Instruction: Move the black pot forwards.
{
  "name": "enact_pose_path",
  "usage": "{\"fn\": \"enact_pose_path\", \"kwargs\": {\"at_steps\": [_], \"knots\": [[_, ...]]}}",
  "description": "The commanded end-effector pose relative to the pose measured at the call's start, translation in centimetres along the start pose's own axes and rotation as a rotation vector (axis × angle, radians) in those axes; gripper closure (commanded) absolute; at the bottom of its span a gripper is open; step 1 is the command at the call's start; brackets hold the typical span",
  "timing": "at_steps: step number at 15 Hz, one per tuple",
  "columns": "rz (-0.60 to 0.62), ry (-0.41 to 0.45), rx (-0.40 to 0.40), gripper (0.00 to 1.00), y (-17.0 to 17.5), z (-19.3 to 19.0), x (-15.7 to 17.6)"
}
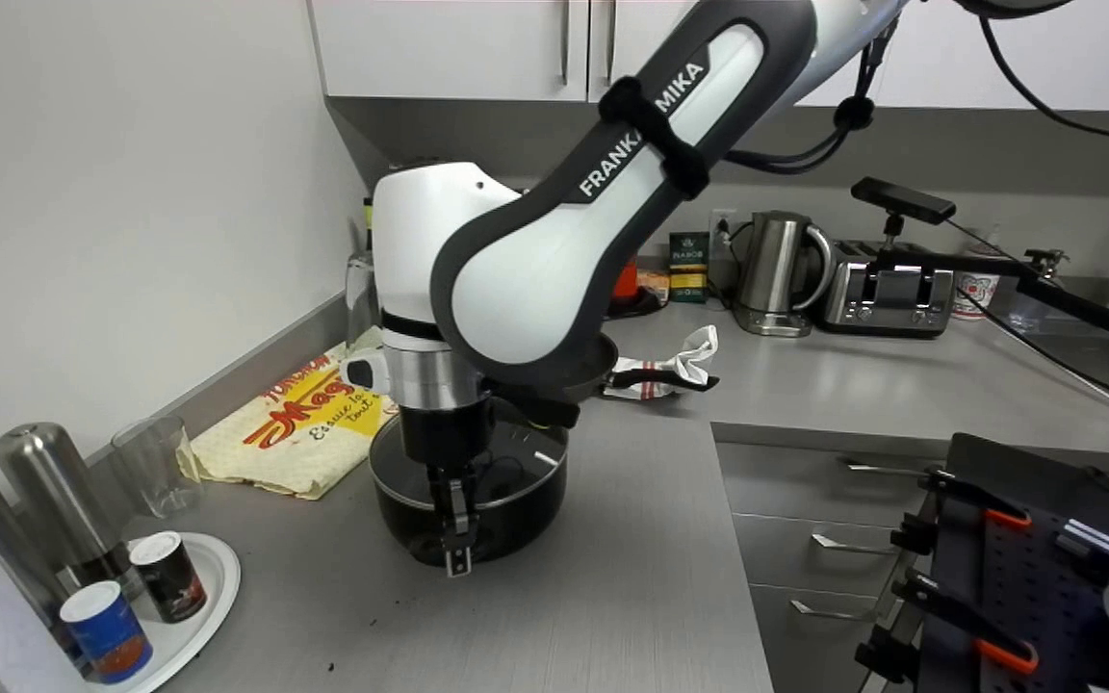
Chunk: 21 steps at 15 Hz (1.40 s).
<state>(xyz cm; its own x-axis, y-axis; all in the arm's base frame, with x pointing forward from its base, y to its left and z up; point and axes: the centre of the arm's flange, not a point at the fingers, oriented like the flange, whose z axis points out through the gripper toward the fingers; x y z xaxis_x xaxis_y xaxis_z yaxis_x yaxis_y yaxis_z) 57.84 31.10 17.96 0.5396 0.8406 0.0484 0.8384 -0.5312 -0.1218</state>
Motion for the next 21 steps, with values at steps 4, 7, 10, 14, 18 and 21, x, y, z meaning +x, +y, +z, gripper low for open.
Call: {"fn": "enact_pose_path", "kwargs": {"at_steps": [4,7,10,14,18,21], "knots": [[-0.083,0.012,0.01,0.96,-9.5,-0.2,-7.9],[-0.111,0.015,0.008,0.96,-12.3,-0.1,-10.3],[-0.117,0.019,0.001,0.96,-14.2,0.1,-12.5],[-0.112,0.014,-0.004,0.96,-15.3,0.3,-14.4],[-0.098,0.007,-0.005,0.96,-15.1,0.4,-15.7],[-0.084,-0.002,-0.006,0.96,-14.4,0.4,-16.3]]}}
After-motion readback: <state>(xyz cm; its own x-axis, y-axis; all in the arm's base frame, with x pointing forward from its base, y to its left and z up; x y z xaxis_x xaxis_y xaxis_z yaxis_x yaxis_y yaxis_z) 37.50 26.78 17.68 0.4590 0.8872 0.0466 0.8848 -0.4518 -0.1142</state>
